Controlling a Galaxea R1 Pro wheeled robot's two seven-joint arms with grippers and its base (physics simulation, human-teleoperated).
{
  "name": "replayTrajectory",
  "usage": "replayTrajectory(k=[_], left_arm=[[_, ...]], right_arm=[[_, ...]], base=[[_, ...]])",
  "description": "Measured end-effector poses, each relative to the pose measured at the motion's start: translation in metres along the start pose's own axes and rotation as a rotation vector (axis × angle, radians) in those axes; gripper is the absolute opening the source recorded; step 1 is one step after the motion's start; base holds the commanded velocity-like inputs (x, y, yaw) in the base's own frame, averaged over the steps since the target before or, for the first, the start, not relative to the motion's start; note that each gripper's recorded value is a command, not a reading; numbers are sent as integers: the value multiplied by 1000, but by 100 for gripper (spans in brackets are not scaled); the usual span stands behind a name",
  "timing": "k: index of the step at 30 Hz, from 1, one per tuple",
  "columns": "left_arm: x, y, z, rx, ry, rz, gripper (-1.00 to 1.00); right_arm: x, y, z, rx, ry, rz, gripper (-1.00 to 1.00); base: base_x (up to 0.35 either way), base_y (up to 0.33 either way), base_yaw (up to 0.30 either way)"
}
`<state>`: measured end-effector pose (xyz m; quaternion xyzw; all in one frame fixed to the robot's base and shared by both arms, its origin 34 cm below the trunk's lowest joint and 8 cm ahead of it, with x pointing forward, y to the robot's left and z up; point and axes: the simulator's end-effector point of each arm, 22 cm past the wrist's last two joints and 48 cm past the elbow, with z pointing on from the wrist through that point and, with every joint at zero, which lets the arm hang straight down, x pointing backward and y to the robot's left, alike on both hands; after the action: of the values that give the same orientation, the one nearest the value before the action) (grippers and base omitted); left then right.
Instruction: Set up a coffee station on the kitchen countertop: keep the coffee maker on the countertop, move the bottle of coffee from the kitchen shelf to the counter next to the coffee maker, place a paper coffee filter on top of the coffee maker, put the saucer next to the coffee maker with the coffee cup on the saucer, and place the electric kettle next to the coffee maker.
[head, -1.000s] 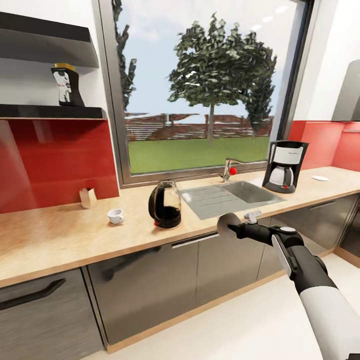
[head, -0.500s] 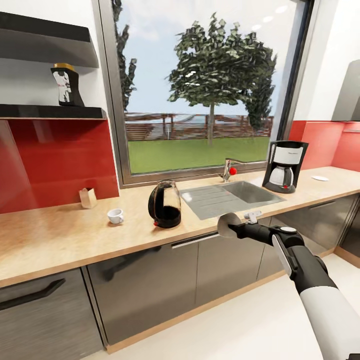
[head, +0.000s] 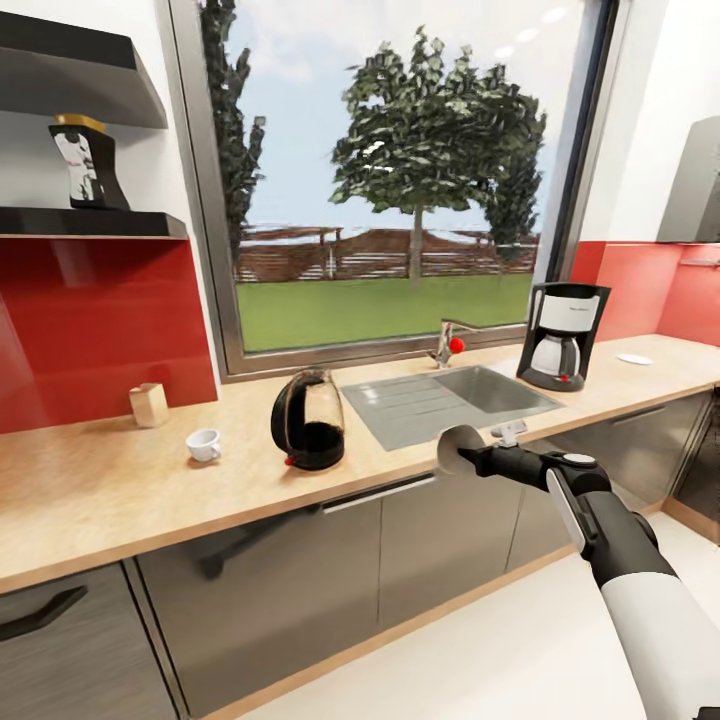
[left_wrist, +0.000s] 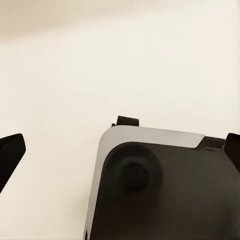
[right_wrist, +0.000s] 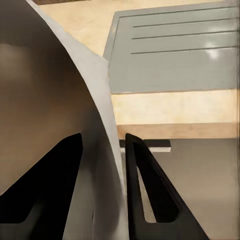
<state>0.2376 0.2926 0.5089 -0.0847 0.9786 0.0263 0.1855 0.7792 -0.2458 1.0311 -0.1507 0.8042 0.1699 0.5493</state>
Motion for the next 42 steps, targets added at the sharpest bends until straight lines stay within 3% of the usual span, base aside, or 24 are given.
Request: replayTrajectory(k=[21, 42], left_arm=[[0, -1, 0, 1, 0, 0, 100], [0, -1, 0, 1, 0, 0, 100]], right_arm=[[0, 0, 0, 1, 1, 0, -100], [0, 0, 0, 2, 1, 0, -100]], base=[[60, -74, -19], [7, -8, -255]])
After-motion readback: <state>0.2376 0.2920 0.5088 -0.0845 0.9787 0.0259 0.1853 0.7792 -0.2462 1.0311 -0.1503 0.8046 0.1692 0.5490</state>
